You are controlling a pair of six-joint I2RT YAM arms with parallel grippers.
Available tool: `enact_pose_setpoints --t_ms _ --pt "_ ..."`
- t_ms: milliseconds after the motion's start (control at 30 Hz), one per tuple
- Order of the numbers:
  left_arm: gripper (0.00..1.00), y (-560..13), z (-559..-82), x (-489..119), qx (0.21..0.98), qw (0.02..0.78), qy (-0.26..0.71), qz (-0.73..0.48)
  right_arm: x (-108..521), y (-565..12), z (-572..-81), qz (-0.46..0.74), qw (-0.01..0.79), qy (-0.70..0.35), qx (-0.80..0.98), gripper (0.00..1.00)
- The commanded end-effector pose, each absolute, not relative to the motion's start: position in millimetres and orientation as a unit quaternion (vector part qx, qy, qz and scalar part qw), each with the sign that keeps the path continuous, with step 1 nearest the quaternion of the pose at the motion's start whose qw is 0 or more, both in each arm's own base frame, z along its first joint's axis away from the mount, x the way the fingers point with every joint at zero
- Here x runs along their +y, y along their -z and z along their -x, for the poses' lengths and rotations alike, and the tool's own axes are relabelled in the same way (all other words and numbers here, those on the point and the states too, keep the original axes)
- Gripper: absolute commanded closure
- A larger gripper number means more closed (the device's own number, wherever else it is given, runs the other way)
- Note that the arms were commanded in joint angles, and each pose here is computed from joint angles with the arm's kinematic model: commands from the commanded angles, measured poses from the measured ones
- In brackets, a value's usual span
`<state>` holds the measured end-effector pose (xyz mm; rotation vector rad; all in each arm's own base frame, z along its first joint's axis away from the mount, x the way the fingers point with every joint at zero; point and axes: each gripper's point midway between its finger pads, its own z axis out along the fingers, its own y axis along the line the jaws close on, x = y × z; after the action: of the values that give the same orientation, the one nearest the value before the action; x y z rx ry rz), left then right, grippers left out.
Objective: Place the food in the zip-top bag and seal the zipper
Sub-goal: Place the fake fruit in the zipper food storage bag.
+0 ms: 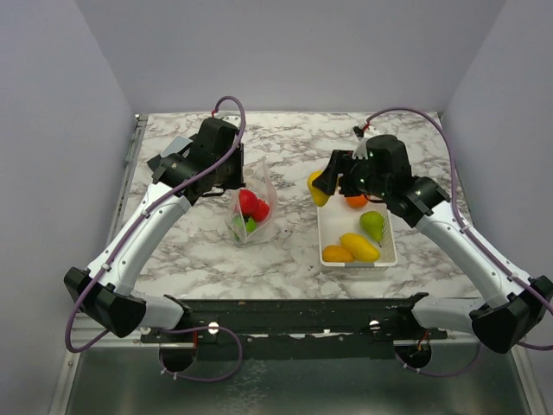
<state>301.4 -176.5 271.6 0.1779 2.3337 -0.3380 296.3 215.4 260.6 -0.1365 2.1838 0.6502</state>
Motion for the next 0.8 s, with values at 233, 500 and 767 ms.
enact_pose_setpoints --t_ms 233,500,767 --pt "1.0 -279 -300 -179 0.907 0.388 0.146 -0.074 290 -343 -270 0.151 0.463 -0.363 0.795 0.64" --pt "1.0 -280 -300 -180 0.907 0.388 0.148 -0.074 327 -349 -266 0.188 0.465 -0.373 0.781 0.64" --pt "1.0 -280 -299 -180 0.907 0.386 0.149 -0.075 353 -334 -264 0.217 0.457 -0.361 0.784 0.64"
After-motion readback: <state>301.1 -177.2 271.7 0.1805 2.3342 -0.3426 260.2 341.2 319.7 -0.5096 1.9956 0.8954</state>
